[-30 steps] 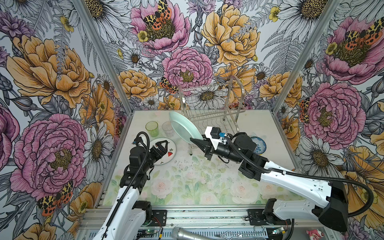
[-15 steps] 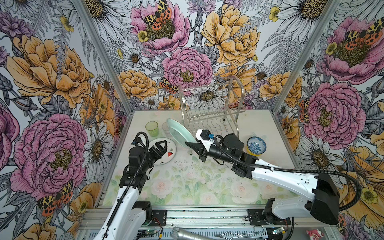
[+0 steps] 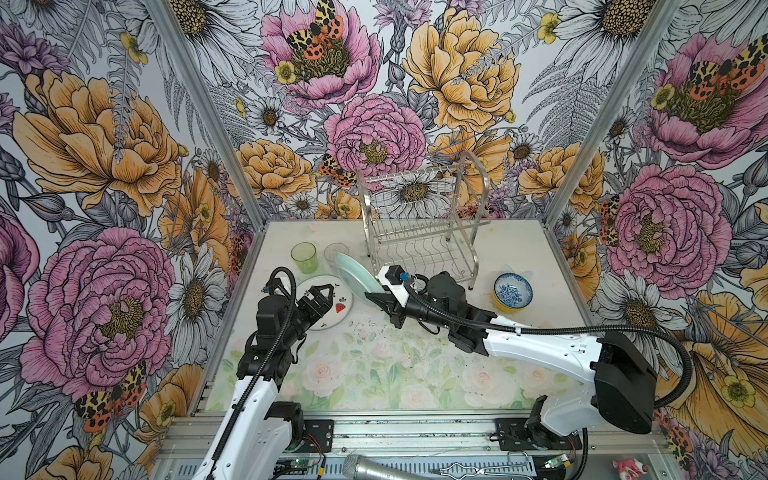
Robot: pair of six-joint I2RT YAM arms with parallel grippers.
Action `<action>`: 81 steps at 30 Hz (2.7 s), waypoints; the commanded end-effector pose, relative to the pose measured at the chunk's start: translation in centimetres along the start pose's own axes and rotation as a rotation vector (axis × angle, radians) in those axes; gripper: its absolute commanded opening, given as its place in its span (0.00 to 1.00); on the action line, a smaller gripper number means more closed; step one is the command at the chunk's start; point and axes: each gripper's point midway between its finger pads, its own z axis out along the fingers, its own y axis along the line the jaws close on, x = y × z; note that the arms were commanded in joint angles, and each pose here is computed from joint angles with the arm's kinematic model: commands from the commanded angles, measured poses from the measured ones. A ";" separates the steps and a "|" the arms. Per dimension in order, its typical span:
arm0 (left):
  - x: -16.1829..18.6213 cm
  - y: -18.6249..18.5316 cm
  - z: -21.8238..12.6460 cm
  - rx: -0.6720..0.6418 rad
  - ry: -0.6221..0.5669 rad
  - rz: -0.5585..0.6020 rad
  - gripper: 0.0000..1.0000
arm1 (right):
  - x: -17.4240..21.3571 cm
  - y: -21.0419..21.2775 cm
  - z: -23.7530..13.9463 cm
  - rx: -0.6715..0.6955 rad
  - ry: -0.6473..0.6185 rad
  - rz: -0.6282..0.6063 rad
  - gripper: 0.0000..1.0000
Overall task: Unload the mixed dishes from the dish rack
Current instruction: 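Pull the mint-green plate out of the rack toward the robot, then carry the mint-green plate over the watermelon-print plate stack with the right gripper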
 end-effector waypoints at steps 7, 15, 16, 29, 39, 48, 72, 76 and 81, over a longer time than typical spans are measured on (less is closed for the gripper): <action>-1.7 -0.1 -2.3 -0.084 -0.055 -0.086 0.99 | -4.0 -0.1 1.5 0.009 -0.180 -0.032 0.00; -2.4 -0.2 -4.1 -0.090 -0.103 -0.165 0.99 | -2.5 -0.3 3.6 0.011 -0.174 -0.034 0.00; -2.5 -0.3 -4.3 -0.087 -0.104 -0.175 0.99 | -2.4 -0.2 3.8 0.007 -0.176 -0.035 0.00; -2.5 -1.8 -4.0 -0.041 -0.063 -0.264 0.99 | -1.8 1.5 6.4 0.017 -0.151 -0.150 0.00; -2.2 -2.3 -2.6 0.000 -0.025 -0.340 0.99 | -0.7 2.7 7.8 0.059 -0.106 -0.289 0.00; -2.1 -2.5 -2.0 0.001 -0.014 -0.334 0.99 | -0.6 3.8 8.6 0.043 -0.102 -0.334 0.00; -1.3 -3.5 -0.6 0.100 0.049 -0.253 0.72 | 0.4 5.3 10.1 0.118 -0.058 -0.521 0.00; -1.4 -3.5 -0.9 0.097 0.049 -0.230 0.67 | 0.6 5.1 10.3 0.133 -0.052 -0.532 0.00; -1.7 -4.1 -1.2 0.125 0.058 -0.196 0.55 | 0.7 5.1 10.5 0.138 -0.052 -0.536 0.00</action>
